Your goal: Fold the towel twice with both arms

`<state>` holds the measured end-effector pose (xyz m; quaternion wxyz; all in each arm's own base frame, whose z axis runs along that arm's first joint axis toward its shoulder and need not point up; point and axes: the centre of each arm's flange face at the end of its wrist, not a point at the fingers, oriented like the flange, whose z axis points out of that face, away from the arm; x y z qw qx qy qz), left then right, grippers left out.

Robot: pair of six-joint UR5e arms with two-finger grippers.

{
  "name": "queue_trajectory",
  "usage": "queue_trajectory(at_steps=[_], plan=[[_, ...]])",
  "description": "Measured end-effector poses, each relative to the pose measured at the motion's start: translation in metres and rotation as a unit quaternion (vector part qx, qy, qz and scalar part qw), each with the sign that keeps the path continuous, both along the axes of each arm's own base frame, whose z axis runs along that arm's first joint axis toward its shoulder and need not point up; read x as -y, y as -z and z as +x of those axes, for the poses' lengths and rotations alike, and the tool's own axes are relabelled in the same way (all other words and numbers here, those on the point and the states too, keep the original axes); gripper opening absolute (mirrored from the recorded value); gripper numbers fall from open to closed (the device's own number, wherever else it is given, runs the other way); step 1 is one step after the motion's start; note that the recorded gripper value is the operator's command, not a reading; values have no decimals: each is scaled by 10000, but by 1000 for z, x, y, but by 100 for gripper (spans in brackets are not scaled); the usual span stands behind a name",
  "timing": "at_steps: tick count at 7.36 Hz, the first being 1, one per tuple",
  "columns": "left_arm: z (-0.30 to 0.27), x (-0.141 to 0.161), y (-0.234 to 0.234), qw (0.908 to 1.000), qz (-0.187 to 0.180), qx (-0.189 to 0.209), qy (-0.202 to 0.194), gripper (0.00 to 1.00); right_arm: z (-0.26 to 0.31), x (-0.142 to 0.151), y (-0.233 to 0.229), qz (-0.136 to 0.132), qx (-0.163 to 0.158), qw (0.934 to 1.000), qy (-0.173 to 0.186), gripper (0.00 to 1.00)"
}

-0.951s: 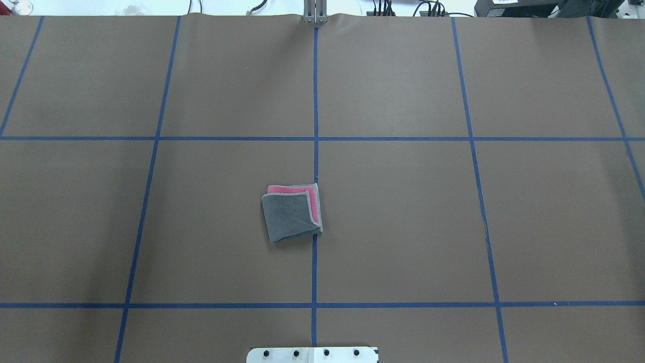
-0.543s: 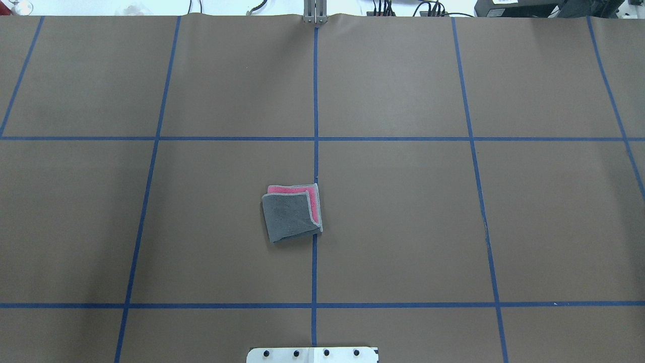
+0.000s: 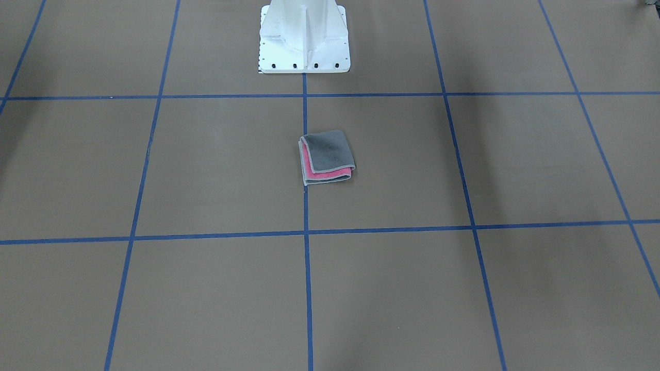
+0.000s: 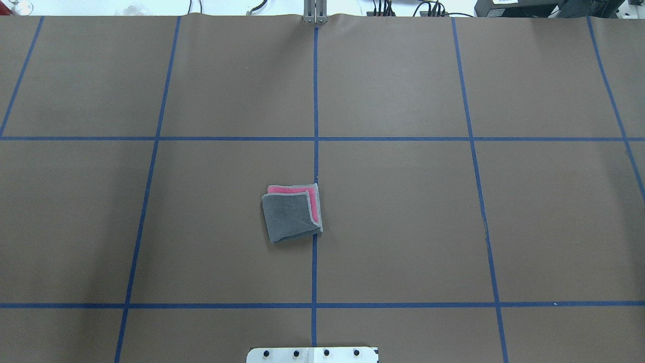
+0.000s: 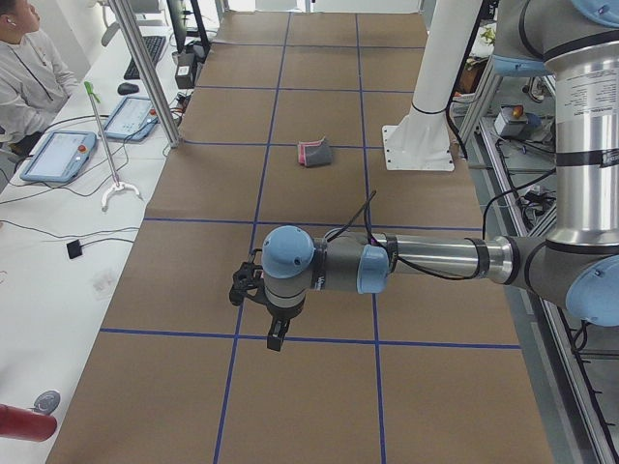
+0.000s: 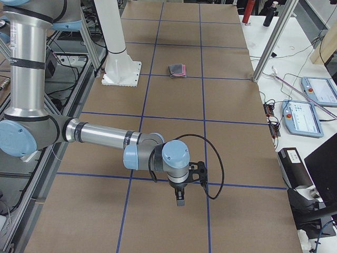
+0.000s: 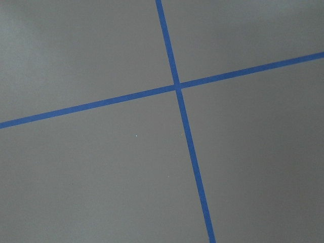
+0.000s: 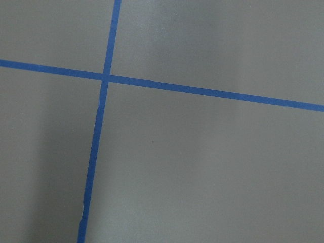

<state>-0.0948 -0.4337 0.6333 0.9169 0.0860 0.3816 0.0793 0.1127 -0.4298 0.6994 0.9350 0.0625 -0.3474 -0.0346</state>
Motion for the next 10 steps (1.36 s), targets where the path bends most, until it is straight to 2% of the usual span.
queue_trajectory(at_steps=[10], plan=[[0, -9, -14, 9999, -151, 50, -3, 100, -1, -6, -5, -39, 21, 10000, 1, 100]])
